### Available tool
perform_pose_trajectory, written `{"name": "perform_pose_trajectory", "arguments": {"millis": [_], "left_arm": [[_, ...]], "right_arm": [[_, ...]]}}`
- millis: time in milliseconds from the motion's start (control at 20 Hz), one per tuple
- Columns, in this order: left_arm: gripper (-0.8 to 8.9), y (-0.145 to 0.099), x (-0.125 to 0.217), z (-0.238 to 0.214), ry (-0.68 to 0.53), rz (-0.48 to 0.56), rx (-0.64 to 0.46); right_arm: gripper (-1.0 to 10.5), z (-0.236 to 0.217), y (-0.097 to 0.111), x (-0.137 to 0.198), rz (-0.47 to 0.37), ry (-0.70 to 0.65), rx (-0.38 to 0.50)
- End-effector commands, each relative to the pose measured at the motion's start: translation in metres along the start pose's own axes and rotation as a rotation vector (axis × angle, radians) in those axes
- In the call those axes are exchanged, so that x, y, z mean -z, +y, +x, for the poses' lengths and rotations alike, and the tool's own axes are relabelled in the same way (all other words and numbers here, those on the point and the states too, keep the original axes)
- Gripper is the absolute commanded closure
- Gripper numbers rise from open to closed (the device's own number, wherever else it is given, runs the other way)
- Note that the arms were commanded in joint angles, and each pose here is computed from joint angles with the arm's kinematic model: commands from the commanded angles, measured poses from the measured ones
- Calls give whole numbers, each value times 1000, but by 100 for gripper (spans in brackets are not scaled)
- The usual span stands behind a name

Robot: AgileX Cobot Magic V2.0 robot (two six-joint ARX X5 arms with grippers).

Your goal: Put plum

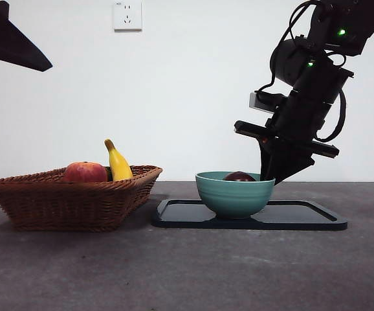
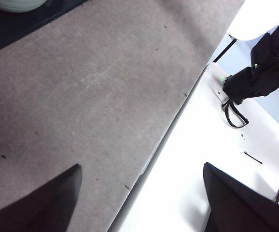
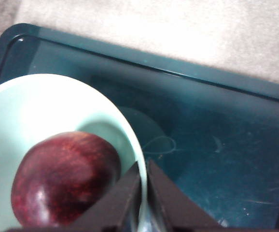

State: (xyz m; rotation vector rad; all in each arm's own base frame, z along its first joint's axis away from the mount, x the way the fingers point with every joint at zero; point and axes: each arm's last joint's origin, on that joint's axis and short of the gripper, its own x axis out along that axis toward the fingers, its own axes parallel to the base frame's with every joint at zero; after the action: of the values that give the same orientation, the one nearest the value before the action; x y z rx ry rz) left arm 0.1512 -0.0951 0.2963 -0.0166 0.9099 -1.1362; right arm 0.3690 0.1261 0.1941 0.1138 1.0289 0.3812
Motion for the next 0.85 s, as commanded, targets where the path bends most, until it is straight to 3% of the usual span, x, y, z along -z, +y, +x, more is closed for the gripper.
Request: {"name": "perform_pose_trajectory", "arguments": {"millis": [50,100,400,600,850], "left_arm": [[410,-1,-3,-1,-11,25,7],[410,-1,-3,-1,-11,25,7],[410,-1,-3,-1,-10,24,7],[410,-1,-3,-1,-11,25,7],[410,-1,-3,-1,-10,25,7]], "right_arm": [[800,3,2,-6,-9,-11,-3],[737,3,2,-6,5,-12,-3],[734,-39,13,-20,13,-98,-11],[734,-116,30,-18,-24,-202,-50],[734,-207,52,19,-122,-220,-80]]}}
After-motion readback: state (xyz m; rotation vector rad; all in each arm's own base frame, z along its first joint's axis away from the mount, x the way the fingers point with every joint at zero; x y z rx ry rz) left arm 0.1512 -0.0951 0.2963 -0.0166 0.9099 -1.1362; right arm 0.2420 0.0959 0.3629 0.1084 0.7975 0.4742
